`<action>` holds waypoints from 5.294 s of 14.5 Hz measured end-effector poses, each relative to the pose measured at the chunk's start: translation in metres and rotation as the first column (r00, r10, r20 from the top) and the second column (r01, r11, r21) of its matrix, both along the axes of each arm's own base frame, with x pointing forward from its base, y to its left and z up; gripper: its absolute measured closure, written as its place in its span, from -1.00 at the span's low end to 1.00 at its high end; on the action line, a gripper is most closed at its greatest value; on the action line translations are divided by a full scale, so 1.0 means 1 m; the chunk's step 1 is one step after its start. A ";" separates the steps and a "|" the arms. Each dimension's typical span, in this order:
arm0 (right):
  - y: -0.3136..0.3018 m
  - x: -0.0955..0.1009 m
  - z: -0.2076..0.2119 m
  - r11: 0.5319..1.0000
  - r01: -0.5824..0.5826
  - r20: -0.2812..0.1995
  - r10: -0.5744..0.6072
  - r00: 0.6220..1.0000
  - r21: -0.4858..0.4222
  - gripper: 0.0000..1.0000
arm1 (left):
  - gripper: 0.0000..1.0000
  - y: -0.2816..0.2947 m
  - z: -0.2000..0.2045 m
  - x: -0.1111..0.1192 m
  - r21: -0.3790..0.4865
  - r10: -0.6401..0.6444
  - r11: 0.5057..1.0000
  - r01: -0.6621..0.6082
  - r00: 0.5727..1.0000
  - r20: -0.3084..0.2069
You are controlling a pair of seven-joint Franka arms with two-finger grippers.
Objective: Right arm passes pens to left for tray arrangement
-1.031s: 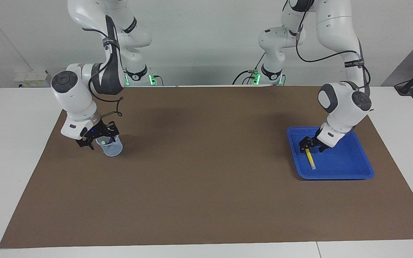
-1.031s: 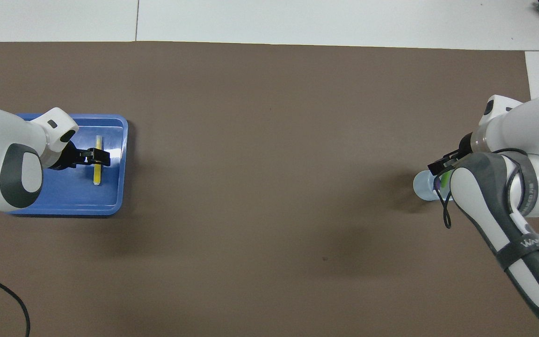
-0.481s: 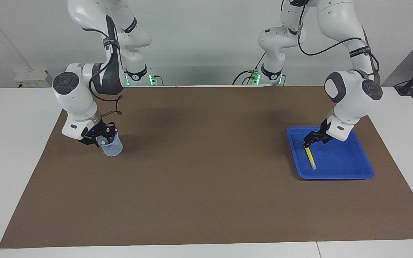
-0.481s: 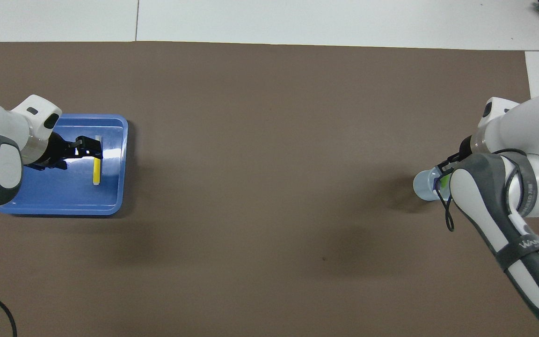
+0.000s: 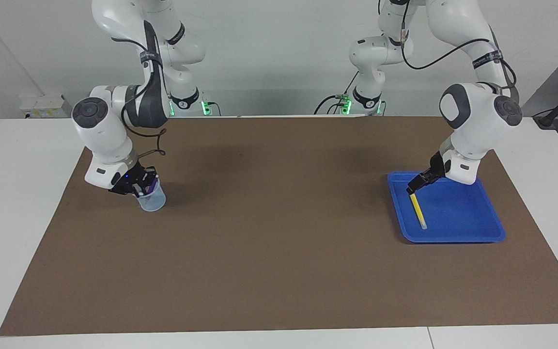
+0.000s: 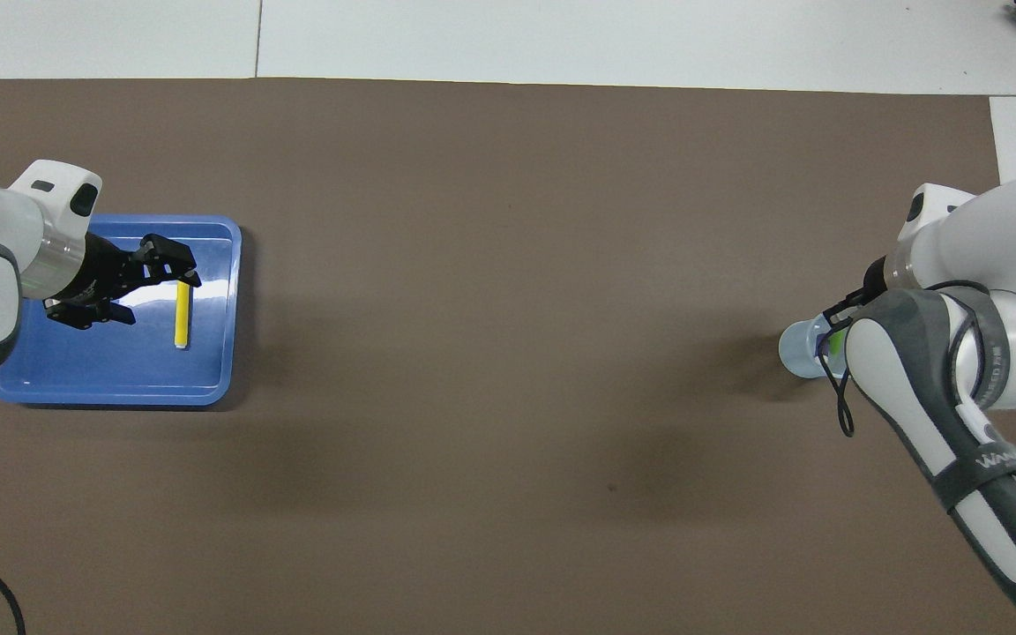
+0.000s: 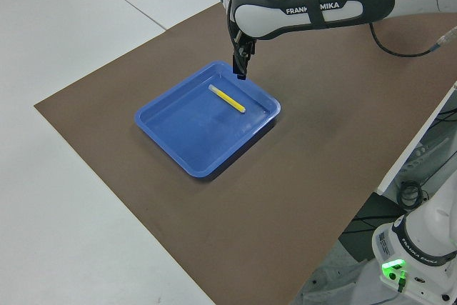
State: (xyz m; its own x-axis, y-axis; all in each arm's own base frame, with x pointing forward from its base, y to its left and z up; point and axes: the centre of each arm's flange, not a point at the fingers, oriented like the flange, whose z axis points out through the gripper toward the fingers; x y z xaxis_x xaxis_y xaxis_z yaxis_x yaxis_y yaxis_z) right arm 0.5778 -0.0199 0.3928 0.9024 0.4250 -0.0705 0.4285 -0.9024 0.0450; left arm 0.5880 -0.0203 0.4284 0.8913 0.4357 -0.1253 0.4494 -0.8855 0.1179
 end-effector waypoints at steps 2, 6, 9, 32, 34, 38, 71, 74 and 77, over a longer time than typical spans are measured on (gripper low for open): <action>0.000 0.000 0.000 1.000 0.000 -0.002 0.000 1.000 0.000 0.66 | -1.00 -0.010 0.017 -0.005 -0.005 0.059 0.998 -0.059 0.998 -0.006; 0.002 -0.002 0.000 1.000 -0.002 -0.014 0.002 1.000 -0.001 0.66 | -1.00 -0.049 0.039 -0.014 0.002 0.193 0.981 -0.193 0.981 -0.020; 0.002 -0.003 0.002 1.000 -0.004 -0.029 0.004 1.000 -0.003 0.66 | -1.00 -0.081 0.053 -0.025 0.014 0.269 0.963 -0.269 0.963 -0.035; 0.023 -0.026 0.139 0.999 -0.041 -0.080 0.040 0.996 -0.003 0.66 | -1.00 -0.141 0.107 -0.063 -0.005 0.595 0.801 -0.599 0.797 -0.108; 0.027 -0.028 0.148 0.999 -0.050 -0.070 0.050 0.996 -0.002 0.66 | -1.00 -0.144 0.107 -0.064 -0.002 0.607 0.792 -0.611 0.787 -0.111; 0.036 -0.033 0.167 0.998 -0.064 -0.045 0.064 0.997 0.005 0.66 | -1.00 -0.145 0.107 -0.064 -0.001 0.615 0.786 -0.619 0.781 -0.114; 0.192 -0.042 0.170 0.637 -0.145 0.097 0.110 0.989 0.757 0.66 | -1.00 -0.394 0.141 -0.164 -0.158 0.879 0.074 -0.985 0.139 -0.456; 0.202 -0.042 0.168 0.609 -0.157 0.115 0.108 0.988 0.778 0.66 | -1.00 -0.398 0.126 -0.161 -0.149 0.880 0.063 -0.987 0.125 -0.459; 0.216 -0.042 0.169 0.591 -0.165 0.133 0.097 0.986 0.790 0.66 | -0.99 -0.404 0.123 -0.163 -0.143 0.877 0.055 -0.988 0.116 -0.466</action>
State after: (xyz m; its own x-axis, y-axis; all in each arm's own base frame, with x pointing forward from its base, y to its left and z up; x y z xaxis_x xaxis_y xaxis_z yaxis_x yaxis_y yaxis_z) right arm 0.5357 0.1964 0.5619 0.8203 0.3952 0.4135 0.5711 -0.5273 -0.6291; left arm 0.4253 -0.4241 0.5511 -0.3147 0.7456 -0.5874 0.9154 0.4021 0.0200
